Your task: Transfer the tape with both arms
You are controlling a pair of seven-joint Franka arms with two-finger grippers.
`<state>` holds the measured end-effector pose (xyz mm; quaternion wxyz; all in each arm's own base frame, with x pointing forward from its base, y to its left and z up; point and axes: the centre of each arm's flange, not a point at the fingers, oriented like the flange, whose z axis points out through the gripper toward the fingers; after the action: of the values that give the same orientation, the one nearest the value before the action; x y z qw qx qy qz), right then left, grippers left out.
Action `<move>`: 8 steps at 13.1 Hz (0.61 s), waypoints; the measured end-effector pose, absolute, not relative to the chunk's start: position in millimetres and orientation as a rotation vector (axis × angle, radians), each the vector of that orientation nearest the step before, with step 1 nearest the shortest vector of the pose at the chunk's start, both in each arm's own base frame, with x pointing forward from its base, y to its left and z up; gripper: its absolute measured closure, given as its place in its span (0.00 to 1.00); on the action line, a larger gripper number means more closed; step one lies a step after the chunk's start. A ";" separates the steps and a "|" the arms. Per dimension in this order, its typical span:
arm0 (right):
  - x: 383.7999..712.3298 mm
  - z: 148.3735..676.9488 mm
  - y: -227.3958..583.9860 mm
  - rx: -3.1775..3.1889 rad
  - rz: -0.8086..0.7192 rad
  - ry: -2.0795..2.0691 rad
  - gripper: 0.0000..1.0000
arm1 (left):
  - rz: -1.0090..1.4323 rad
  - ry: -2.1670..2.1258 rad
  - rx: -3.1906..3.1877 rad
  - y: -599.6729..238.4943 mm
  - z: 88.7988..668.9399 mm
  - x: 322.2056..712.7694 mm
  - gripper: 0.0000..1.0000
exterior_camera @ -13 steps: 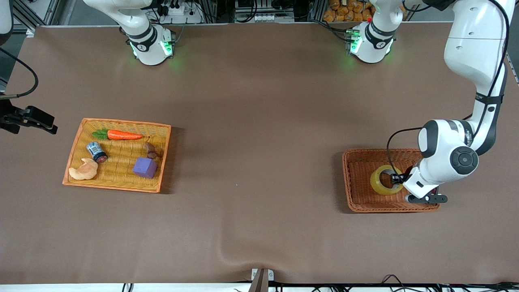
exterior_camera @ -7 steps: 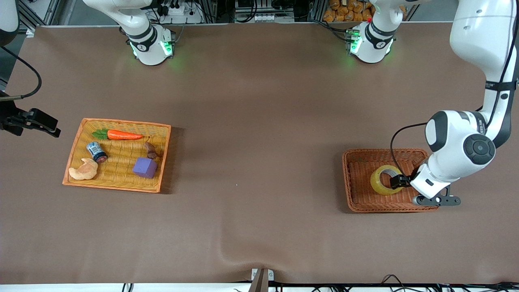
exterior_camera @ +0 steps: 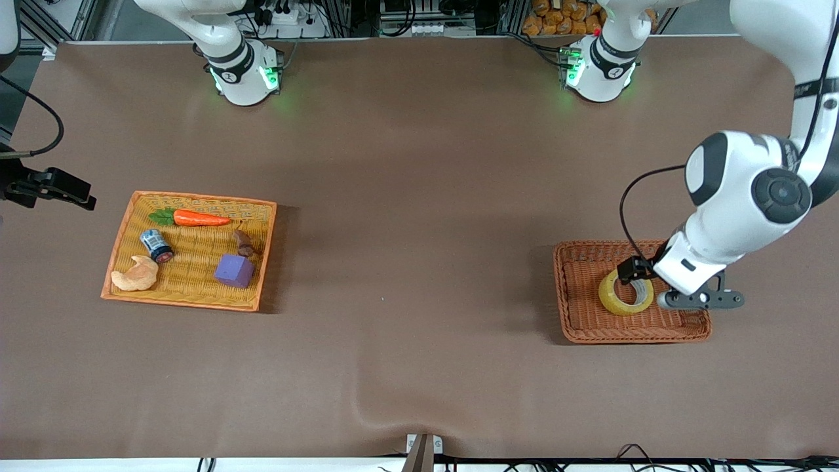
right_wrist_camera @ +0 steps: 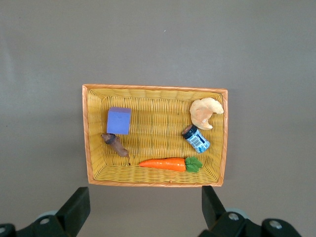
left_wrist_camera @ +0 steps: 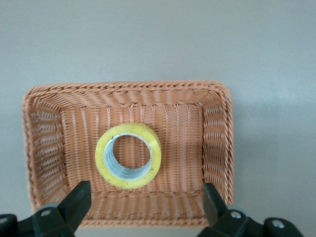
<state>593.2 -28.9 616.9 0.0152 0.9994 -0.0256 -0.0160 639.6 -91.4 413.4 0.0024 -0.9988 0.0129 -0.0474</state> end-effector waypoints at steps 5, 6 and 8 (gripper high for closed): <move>592.9 620.1 -40.0 3.112 -0.037 -0.099 0.00 | -0.173 0.037 -3.091 -92.8 487.9 600.1 0.00; 593.0 619.9 -39.5 3.120 -0.037 -0.099 0.00 | -0.182 0.018 -3.110 -92.0 502.1 594.7 0.00; 593.2 619.5 -40.3 3.131 -0.037 -0.099 0.00 | -0.146 -0.009 -3.129 -88.1 529.8 585.8 0.00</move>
<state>593.2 -40.3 619.5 0.0044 0.9994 -0.0316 -0.0119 585.8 -88.1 529.8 0.0045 -0.9989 -0.0028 -0.0465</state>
